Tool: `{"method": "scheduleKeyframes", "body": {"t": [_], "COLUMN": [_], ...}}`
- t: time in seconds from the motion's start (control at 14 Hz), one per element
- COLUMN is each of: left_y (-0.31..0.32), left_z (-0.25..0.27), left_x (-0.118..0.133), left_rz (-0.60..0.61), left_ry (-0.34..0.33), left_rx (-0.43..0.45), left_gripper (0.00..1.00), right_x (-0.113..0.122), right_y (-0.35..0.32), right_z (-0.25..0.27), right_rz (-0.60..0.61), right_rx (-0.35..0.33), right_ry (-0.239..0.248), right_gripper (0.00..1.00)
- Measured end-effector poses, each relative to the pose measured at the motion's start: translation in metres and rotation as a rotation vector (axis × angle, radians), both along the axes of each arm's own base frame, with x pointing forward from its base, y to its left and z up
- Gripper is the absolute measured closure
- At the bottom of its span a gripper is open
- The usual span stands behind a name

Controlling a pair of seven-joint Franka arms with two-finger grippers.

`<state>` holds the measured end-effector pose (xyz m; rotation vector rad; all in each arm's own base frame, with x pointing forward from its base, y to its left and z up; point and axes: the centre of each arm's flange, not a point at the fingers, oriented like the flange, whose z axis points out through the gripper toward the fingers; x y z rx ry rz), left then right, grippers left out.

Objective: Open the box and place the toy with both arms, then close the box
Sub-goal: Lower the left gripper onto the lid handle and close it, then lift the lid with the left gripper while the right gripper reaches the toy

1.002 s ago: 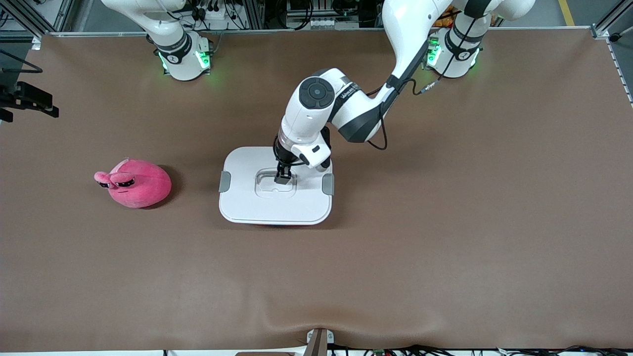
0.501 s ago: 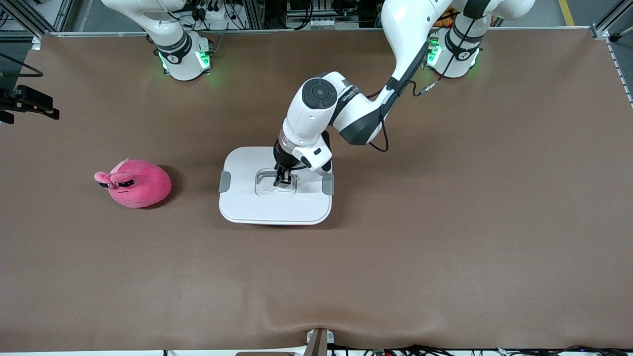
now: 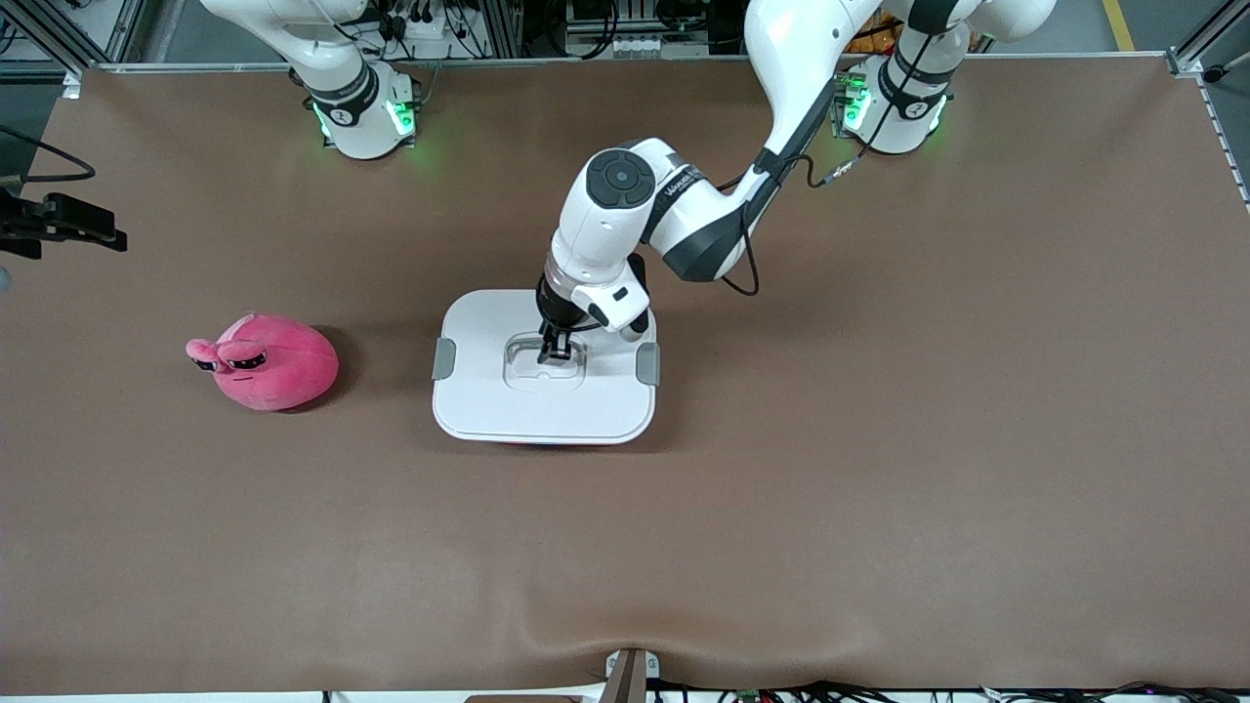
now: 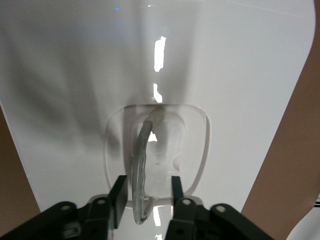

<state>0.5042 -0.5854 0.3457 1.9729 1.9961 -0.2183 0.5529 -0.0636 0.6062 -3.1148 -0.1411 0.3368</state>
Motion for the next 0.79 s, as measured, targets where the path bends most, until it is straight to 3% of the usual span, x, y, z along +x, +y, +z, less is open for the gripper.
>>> {"method": "scheduleKeyframes", "body": {"t": [0.07, 0.21, 0.29, 0.43, 0.79], "left_y": [0.000, 0.001, 0.001, 0.004, 0.005], "left_z": [0.000, 0.000, 0.000, 0.002, 0.003], "left_x": [0.000, 0.001, 0.002, 0.006, 0.008], "left_rz": [0.000, 0.006, 0.015, 0.035, 0.061], "left_ry": [0.000, 0.000, 0.000, -0.003, 0.001], "left_rx": [0.000, 0.000, -0.001, -0.002, -0.006], "left_gripper": [0.74, 0.82, 0.91, 0.93, 0.93], "right_x": [0.001, 0.005, 0.008, 0.013, 0.028], "right_y": [0.000, 0.001, 0.001, 0.001, -0.010], "right_z": [-0.003, -0.011, -0.017, -0.029, -0.071], "right_rz": [0.000, 0.002, 0.003, 0.008, 0.153], "right_rx": [0.000, 0.001, 0.002, 0.004, 0.054], "right_ry": [0.006, 0.021, 0.032, 0.055, 0.126], "right_gripper": [0.00, 0.00, 0.00, 0.00, 0.00]}}
